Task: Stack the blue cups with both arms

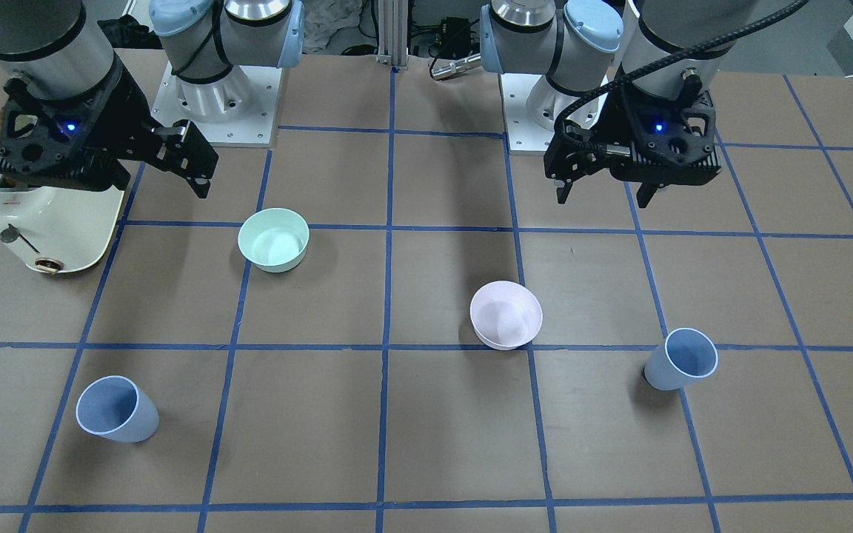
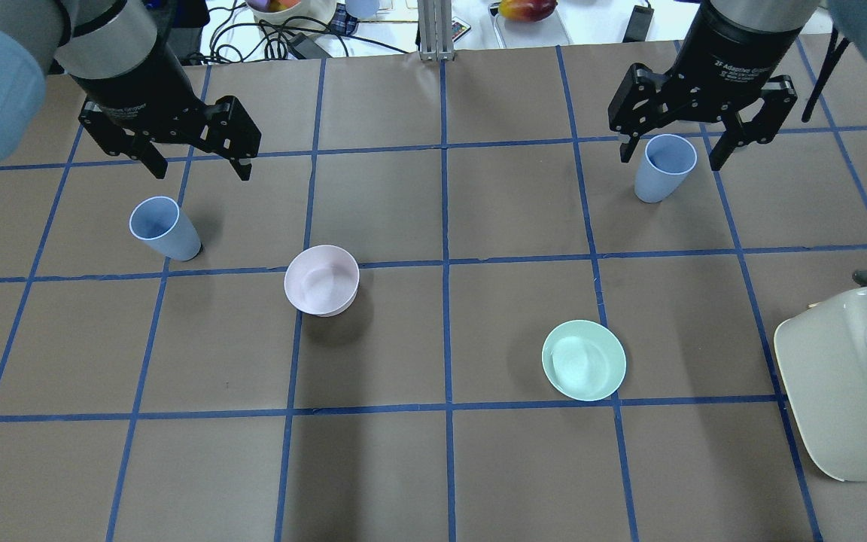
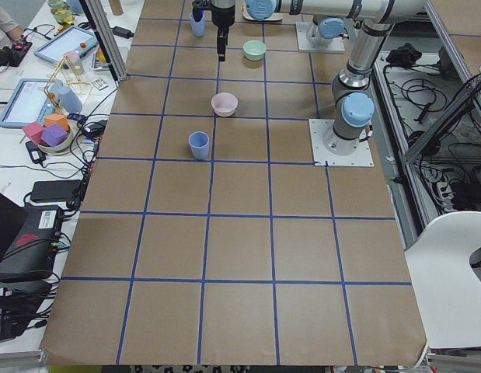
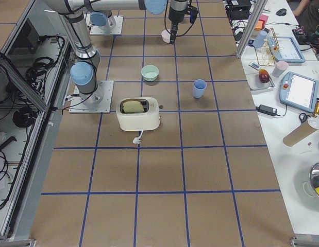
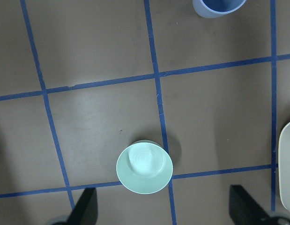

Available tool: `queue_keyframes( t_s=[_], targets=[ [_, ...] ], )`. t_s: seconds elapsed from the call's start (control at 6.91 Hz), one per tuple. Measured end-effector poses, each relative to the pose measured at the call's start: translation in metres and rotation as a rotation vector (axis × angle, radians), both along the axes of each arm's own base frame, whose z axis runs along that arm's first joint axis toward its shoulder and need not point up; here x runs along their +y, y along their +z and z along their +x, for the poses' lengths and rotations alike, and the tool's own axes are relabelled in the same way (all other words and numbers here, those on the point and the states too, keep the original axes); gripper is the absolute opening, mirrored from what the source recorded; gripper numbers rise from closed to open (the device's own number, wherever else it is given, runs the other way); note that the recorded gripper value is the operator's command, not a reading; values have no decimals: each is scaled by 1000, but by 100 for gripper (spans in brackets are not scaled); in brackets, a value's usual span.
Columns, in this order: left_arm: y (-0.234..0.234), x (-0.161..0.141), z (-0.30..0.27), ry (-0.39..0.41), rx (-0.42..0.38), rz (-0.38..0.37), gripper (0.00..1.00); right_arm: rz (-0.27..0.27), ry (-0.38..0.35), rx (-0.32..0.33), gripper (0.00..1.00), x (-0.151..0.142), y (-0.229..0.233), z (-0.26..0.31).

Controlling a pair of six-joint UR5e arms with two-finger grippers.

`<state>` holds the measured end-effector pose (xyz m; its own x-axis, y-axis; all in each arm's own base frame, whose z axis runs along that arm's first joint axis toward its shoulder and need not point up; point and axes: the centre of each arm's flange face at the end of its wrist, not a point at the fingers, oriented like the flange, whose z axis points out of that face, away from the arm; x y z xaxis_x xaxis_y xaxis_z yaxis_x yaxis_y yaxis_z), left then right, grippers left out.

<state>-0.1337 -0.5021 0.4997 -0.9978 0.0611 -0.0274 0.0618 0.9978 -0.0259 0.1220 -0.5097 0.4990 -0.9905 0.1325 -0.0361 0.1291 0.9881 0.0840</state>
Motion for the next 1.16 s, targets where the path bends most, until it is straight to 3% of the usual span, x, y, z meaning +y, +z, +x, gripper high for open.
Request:
queue_keyframes(
  t_s=[0.58,1.16],
  targets=[
    [-26,-23,20,-7,-5,35,100,-4,-4,4,100,-1,2,-3],
    [-135,-103,136,42,0,67,98,1,-5,0,100,-3,-1,-4]
  ],
)
